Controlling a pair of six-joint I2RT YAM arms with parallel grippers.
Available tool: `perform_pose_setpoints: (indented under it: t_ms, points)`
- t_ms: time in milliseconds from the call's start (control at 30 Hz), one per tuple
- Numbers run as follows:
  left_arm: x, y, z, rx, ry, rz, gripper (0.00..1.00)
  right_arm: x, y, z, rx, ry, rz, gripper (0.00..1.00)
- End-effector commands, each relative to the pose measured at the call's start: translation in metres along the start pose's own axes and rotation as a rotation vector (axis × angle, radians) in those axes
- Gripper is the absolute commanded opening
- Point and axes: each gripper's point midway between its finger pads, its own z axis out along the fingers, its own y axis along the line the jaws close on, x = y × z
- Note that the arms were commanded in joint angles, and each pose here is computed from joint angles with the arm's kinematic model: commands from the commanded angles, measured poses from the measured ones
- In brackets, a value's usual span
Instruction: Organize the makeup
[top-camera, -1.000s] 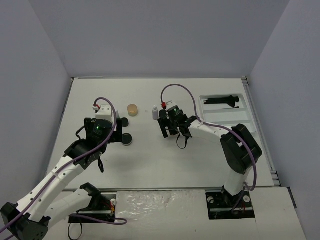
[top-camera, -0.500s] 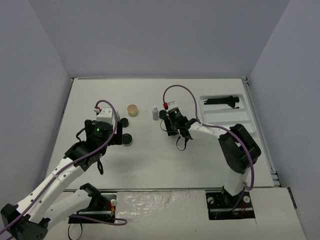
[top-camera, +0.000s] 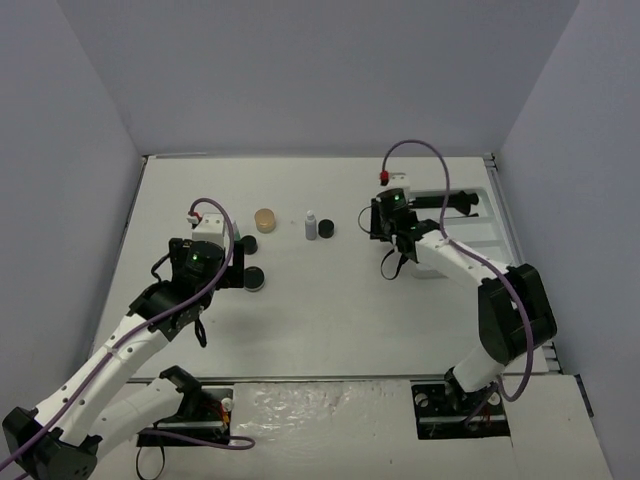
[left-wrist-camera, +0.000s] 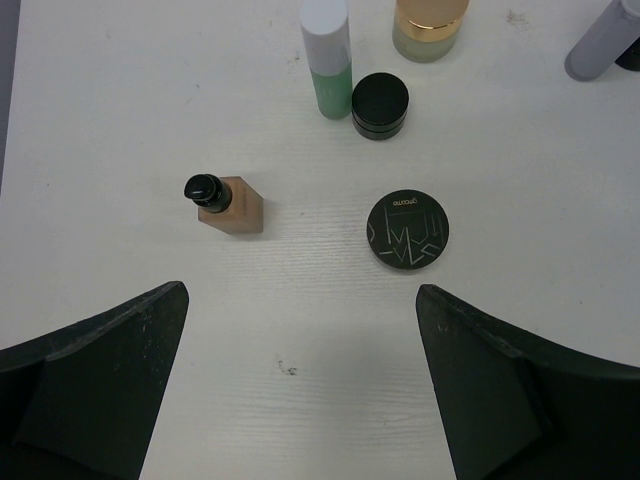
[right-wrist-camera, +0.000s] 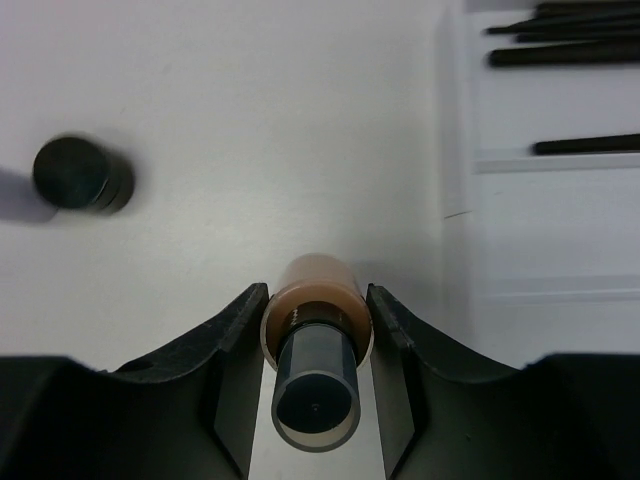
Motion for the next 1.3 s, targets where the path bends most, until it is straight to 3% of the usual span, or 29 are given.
perform_pose_setpoints:
  t_ms: [0,167,467,700,1100,1200,1267]
  points:
    - [-0.023,0.005,-0.001,-0.017,-0.066,-0.027,0.97,-0.067,-0.094,-0.010,0.225,-0.150,0.244,0.00]
    - [-0.024,0.015,-0.002,-0.055,-0.071,-0.032,0.97,-0.069,-0.198,-0.004,0.417,-0.159,0.418,0.00]
    - [-0.025,0.021,-0.002,-0.076,-0.071,-0.039,0.97,-0.051,-0.277,0.031,0.526,-0.097,0.496,0.00]
    - [-0.025,0.026,0.000,-0.090,-0.070,-0.049,0.97,-0.053,-0.304,0.056,0.559,-0.080,0.480,0.00]
    - [-0.025,0.030,0.004,-0.092,-0.068,-0.069,0.97,-0.028,-0.312,0.089,0.569,-0.015,0.492,0.00]
    - [-0.025,0.029,0.004,-0.086,-0.065,-0.070,0.97,-0.019,-0.313,0.090,0.577,0.001,0.486,0.07]
    - [-0.024,0.029,0.004,-0.085,-0.065,-0.071,0.97,-0.015,-0.312,0.090,0.568,0.012,0.484,0.21]
